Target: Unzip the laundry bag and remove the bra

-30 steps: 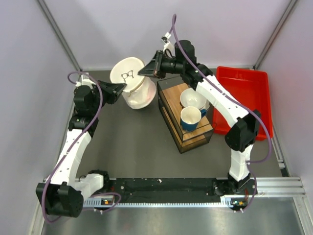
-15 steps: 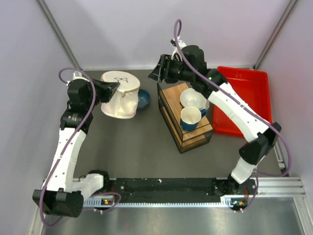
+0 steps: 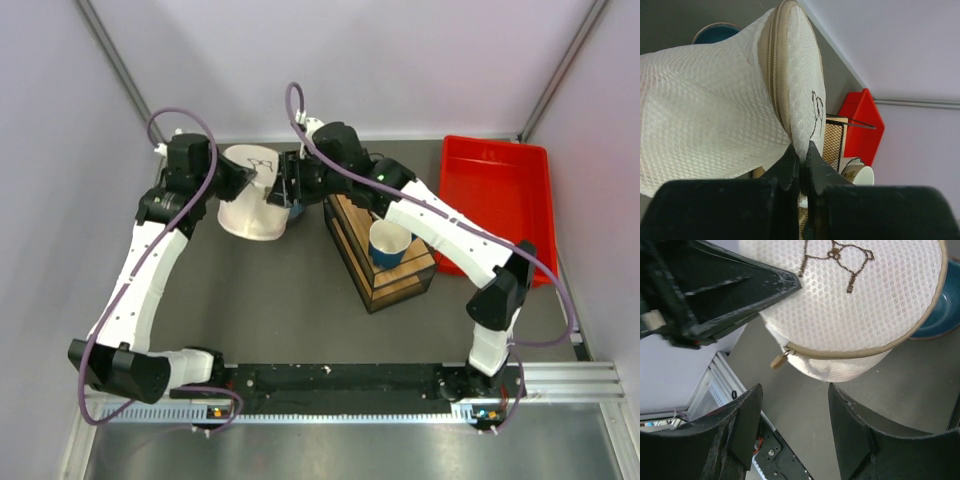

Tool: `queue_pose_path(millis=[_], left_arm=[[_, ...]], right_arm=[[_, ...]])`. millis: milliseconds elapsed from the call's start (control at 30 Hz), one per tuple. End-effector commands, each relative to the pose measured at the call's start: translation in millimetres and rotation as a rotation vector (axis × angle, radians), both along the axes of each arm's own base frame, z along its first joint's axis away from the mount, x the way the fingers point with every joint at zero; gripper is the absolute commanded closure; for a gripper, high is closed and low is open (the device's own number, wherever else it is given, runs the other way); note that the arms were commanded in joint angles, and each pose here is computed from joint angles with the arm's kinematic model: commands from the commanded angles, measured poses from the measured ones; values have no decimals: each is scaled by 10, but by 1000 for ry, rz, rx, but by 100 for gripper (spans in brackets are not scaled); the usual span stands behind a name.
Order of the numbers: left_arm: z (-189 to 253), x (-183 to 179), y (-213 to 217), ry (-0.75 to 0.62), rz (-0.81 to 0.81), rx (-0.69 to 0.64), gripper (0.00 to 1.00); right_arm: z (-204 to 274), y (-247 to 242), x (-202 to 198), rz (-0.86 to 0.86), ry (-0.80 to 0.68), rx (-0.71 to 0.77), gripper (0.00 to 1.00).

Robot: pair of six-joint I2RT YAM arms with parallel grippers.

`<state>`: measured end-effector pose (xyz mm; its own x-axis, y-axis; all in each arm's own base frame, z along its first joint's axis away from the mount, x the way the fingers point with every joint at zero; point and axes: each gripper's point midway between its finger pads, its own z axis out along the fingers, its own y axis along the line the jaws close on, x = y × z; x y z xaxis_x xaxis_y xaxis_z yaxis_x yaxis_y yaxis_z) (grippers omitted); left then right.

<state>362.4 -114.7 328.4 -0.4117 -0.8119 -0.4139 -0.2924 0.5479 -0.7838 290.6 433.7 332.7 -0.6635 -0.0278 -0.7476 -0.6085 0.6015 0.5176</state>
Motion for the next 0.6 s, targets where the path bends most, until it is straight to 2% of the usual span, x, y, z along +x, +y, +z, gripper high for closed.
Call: queue_pose_path(millis=[0, 200, 467, 567], left_arm=[[293, -32, 82, -52, 41, 66, 100], [376, -16, 131, -98, 61, 112, 100], [436, -19, 98, -137, 21, 161, 100], [524, -33, 102, -142, 14, 246, 100]], right_arm=[[57, 71, -13, -49, 14, 20, 44], [65, 101, 50, -124, 40, 64, 44], [60, 315, 58, -54, 36, 79, 51], [58, 352, 32, -28, 15, 74, 51]])
